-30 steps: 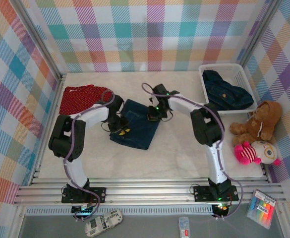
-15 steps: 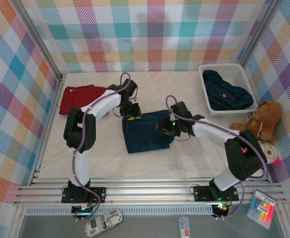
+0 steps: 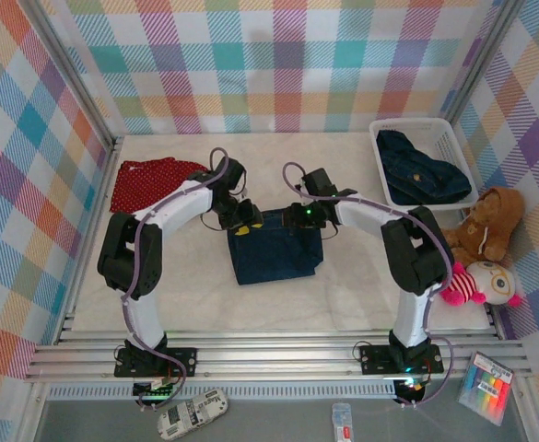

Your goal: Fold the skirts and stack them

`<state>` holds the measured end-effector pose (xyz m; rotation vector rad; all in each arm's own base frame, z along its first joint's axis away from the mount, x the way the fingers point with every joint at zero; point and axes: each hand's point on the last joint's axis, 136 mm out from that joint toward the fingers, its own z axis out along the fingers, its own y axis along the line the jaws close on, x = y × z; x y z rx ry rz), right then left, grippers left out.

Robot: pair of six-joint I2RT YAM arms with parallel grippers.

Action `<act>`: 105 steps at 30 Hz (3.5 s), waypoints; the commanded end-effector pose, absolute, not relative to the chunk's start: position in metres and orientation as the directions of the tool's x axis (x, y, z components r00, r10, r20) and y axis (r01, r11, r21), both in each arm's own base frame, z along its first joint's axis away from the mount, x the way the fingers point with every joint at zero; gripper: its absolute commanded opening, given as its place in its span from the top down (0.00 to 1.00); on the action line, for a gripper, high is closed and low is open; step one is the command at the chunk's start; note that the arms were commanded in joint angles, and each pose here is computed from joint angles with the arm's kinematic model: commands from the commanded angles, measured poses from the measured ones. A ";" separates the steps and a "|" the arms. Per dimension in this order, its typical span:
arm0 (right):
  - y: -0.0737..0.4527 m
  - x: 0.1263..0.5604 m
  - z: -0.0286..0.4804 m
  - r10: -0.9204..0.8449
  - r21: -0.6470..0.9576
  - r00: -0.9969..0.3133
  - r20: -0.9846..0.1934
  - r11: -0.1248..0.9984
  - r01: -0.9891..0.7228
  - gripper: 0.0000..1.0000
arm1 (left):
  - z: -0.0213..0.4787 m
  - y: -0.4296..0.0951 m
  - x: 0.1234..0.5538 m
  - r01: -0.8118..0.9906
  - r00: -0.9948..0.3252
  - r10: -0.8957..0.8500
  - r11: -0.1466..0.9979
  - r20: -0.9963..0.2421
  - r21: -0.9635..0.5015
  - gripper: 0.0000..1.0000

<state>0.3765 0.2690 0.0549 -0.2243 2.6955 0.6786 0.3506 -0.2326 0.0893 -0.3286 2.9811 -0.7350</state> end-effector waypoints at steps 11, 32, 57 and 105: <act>0.312 0.386 0.128 -0.112 0.560 -0.846 -0.520 0.704 -0.438 1.00 | 0.075 -0.208 0.376 -0.322 -0.933 -0.359 0.828 0.008 -0.459 0.59; 0.277 0.413 0.102 -0.028 0.507 -0.912 -0.409 0.824 -0.253 0.56 | -0.010 -0.151 0.361 -0.446 -0.894 -0.442 0.869 0.070 -0.215 0.60; 0.278 0.334 -0.003 0.267 0.439 -0.963 -0.029 0.869 0.228 0.84 | -0.025 -0.156 0.381 -0.322 -0.947 -0.311 0.914 0.083 -0.246 0.59; 0.270 0.319 -0.007 -0.132 0.054 -0.991 -0.004 0.990 -0.132 0.01 | 0.043 -0.180 0.322 -0.367 -0.911 -0.405 0.703 0.081 -0.610 0.30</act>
